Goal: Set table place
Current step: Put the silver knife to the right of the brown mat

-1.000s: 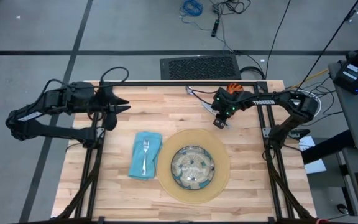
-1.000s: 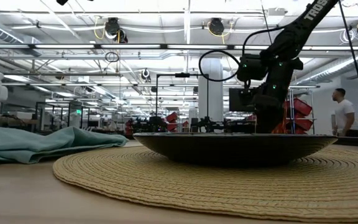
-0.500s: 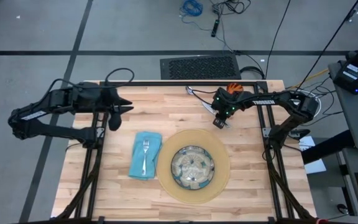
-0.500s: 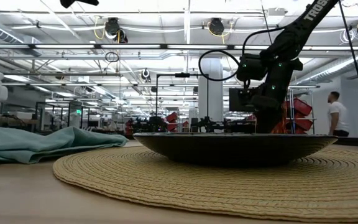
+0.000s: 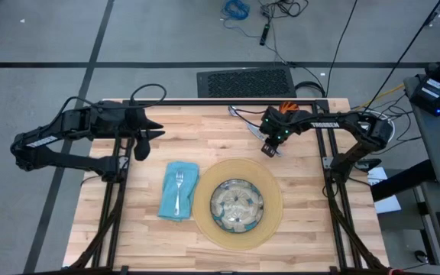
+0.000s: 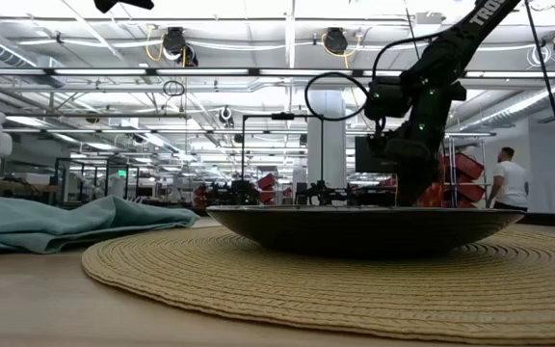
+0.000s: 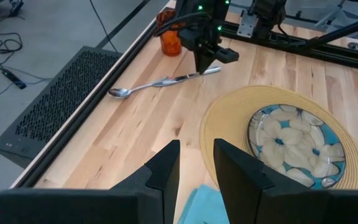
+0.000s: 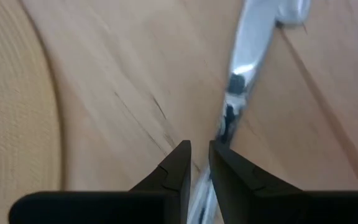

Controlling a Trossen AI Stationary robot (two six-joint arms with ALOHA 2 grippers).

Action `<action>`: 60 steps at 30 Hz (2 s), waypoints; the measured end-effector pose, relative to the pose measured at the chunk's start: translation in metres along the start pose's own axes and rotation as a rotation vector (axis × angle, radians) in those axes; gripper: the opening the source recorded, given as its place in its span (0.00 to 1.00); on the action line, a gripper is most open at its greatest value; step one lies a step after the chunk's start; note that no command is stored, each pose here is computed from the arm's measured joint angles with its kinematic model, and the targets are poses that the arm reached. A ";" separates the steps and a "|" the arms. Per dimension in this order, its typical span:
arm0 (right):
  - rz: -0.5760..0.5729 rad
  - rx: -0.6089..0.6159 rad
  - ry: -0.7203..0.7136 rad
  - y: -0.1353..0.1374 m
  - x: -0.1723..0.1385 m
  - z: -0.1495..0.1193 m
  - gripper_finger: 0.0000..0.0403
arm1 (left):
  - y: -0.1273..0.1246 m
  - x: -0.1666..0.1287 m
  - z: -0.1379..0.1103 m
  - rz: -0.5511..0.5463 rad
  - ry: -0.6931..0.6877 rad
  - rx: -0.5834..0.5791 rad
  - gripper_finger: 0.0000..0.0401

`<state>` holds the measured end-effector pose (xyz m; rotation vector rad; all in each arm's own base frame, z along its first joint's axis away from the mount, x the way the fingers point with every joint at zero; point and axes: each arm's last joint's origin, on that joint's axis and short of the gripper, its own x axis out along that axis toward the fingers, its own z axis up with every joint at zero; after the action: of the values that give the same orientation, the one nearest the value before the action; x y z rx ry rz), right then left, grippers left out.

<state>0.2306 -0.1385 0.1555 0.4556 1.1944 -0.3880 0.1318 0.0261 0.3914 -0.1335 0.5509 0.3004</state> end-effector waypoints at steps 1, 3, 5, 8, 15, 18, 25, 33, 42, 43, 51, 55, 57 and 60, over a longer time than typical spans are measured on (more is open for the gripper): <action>-0.001 -0.006 -0.007 0.001 -0.001 0.001 0.12 | 0.000 0.000 0.000 0.000 0.000 0.000 0.21; -0.008 -0.012 -0.007 0.003 -0.001 0.001 0.12 | 0.000 0.000 0.000 0.000 0.000 0.000 0.21; -0.031 -0.022 -0.009 0.003 0.000 0.002 0.12 | 0.000 0.000 0.000 0.000 -0.001 0.000 0.21; -0.050 -0.033 -0.002 0.003 0.002 0.002 0.12 | 0.000 0.000 0.000 0.000 -0.001 -0.001 0.21; -0.037 -0.056 0.007 0.002 0.020 0.006 0.12 | 0.000 0.000 0.000 -0.001 -0.001 -0.008 0.21; -0.039 -0.053 0.041 0.000 0.030 0.005 0.12 | -0.001 0.000 0.000 -0.017 0.001 -0.009 0.21; -0.040 -0.035 0.061 0.000 0.034 0.004 0.12 | -0.003 0.004 -0.004 -0.033 0.025 -0.014 0.21; -0.029 -0.083 0.002 0.018 0.006 0.015 0.18 | -0.005 0.006 -0.005 -0.040 0.028 -0.006 0.21; -0.067 -0.123 0.005 0.033 -0.014 0.028 0.28 | -0.005 0.009 -0.005 -0.038 0.037 0.008 0.21; -0.076 -0.122 0.016 0.031 -0.012 0.026 0.28 | -0.005 0.009 -0.005 -0.040 0.040 0.012 0.21; -0.090 -0.068 0.056 0.012 -0.007 0.017 0.33 | -0.010 0.010 -0.006 -0.068 0.051 0.023 0.21; -0.086 -0.071 0.059 0.012 -0.007 0.016 0.45 | -0.011 0.009 -0.006 -0.074 0.051 0.027 0.21; -0.086 -0.069 0.060 0.012 -0.007 0.016 0.51 | -0.011 0.009 -0.006 -0.074 0.050 0.027 0.21; -0.091 -0.061 0.065 0.009 -0.008 0.016 0.57 | -0.011 0.010 -0.006 -0.071 0.049 0.026 0.21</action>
<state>0.2455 -0.1388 0.1687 0.3639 1.2896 -0.4165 0.1401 0.0170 0.3819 -0.1351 0.5968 0.2211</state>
